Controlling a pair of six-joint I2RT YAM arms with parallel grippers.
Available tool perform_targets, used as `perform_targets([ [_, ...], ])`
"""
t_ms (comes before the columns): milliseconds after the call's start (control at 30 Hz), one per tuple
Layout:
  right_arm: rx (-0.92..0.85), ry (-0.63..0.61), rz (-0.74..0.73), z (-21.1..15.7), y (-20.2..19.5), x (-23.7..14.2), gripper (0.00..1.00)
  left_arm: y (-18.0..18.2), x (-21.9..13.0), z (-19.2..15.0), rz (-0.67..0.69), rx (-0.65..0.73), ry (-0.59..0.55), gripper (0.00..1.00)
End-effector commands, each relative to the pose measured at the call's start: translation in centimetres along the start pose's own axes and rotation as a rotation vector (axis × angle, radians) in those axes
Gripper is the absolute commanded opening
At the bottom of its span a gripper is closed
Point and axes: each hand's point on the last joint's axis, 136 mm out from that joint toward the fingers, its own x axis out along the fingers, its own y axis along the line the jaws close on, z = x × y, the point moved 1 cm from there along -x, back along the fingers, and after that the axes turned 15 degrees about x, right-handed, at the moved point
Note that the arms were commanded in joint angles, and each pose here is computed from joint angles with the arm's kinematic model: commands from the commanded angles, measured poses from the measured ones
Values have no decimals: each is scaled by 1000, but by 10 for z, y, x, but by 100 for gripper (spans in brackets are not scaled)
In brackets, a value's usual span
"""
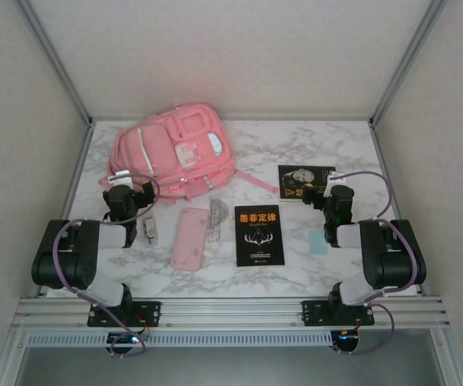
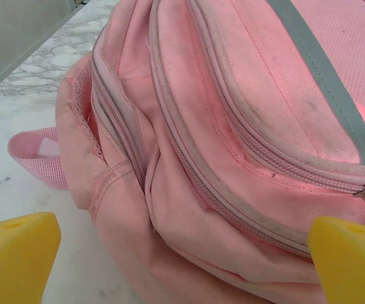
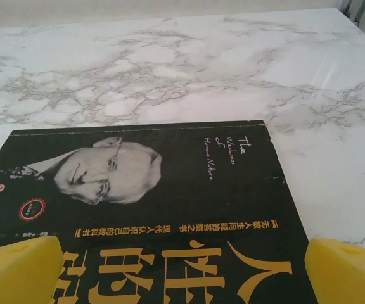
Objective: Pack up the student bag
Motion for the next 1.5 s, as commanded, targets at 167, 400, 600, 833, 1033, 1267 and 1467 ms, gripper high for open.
perform_targets([
  [167,-15,-3,17,4,3,2,99,-4,1,10,-19,4,-28,100],
  [400,-16,-2,19,4,3,2,99,-4,1,10,-19,3,-28,100],
  [600,-15,-2,17,3,3,3,99,-4,2,9,-31,-3,-27,100],
  [833,-16,-1,18,3,3,3,99,-4,2,9,-31,-3,-27,100],
  [1033,10,24,-108,40,-2,0,99,3,-2,28,6,11,15,100],
  [1267,281,167,-83,92,37,-10,99,-1,-15,79,-31,-97,83,100],
  [1467,516,385,107,71,135,-14,99,-29,-36,99,-146,-229,222,100],
])
